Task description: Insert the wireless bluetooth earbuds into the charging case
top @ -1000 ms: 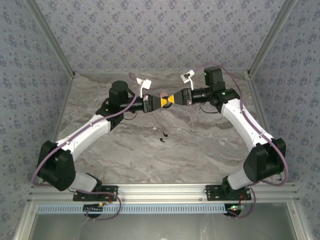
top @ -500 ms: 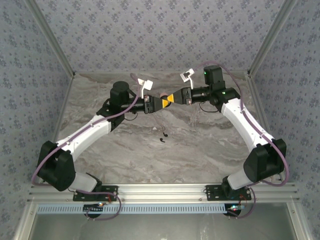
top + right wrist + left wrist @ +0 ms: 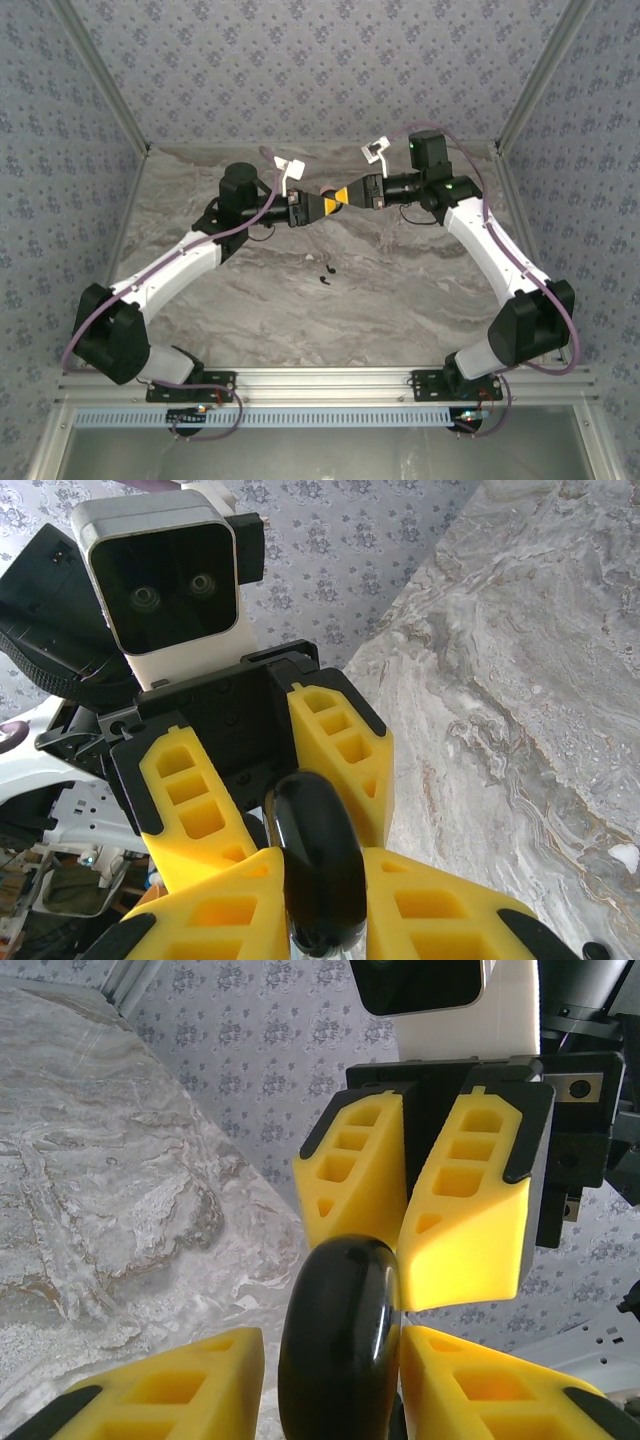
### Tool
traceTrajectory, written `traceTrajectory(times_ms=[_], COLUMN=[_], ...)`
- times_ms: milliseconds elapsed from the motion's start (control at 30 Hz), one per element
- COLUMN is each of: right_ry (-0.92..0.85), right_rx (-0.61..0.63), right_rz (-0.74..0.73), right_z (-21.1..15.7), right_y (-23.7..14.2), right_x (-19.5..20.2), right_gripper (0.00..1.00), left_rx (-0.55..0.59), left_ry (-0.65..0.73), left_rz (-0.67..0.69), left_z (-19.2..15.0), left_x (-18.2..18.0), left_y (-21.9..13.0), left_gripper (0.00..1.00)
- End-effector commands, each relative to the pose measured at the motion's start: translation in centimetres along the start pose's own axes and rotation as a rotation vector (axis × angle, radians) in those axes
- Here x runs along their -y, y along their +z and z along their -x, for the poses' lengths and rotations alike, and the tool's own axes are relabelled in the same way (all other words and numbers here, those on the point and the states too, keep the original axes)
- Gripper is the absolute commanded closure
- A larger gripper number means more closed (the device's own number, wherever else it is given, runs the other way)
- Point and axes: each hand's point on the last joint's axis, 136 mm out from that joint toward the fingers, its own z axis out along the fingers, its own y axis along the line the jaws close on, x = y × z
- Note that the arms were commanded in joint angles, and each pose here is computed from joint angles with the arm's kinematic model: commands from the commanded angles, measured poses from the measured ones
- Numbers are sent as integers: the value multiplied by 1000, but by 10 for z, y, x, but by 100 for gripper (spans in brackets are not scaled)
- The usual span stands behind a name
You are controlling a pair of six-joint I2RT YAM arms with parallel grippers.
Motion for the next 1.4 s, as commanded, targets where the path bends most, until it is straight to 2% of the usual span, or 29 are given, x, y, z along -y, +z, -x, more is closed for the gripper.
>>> traceTrajectory(times_ms=[0, 267, 467, 533, 600, 667, 733, 867, 1067, 1167, 1367], right_ry=[-40, -42, -38, -37, -32, -32, -36, -74, -98, -138, -200], right_rx=[29, 21, 12, 12, 23, 37, 54, 69, 10, -22, -77], right_rz=[18, 25, 15, -8, -77, -166, -256, -309, -311, -292, -289], right_z=[10, 7, 4, 3, 3, 3, 3, 4, -10, -15, -25], right_y=[-8, -6, -6, -7, -10, -16, -23, -33, -32, -27, -18], right_x=[-19, -21, -20, -17, -10, -1, 7, 3, -6, -16, -27], right_gripper=[79, 78, 77, 72, 60, 55, 48, 46, 46, 46, 45], left_rx=[9, 8, 3, 2, 3, 16, 46, 141, 126, 113, 107], left_ry=[42, 39, 35, 40, 59, 89, 155, 340, 585, 666, 719], left_rz=[-20, -9, -4, 10, 33, 80, 120, 147, 115, 103, 87], left_z=[1, 2, 1, 1, 2, 4, 6, 8, -9, -14, -16], left_x=[12, 11, 10, 9, 6, 2, 1, 3, 14, 17, 21], left_y=[-3, 0, 2, 2, 0, -1, -4, -11, -11, -11, -11], left_gripper=[61, 63, 78, 79, 79, 79, 79, 78, 77, 79, 80])
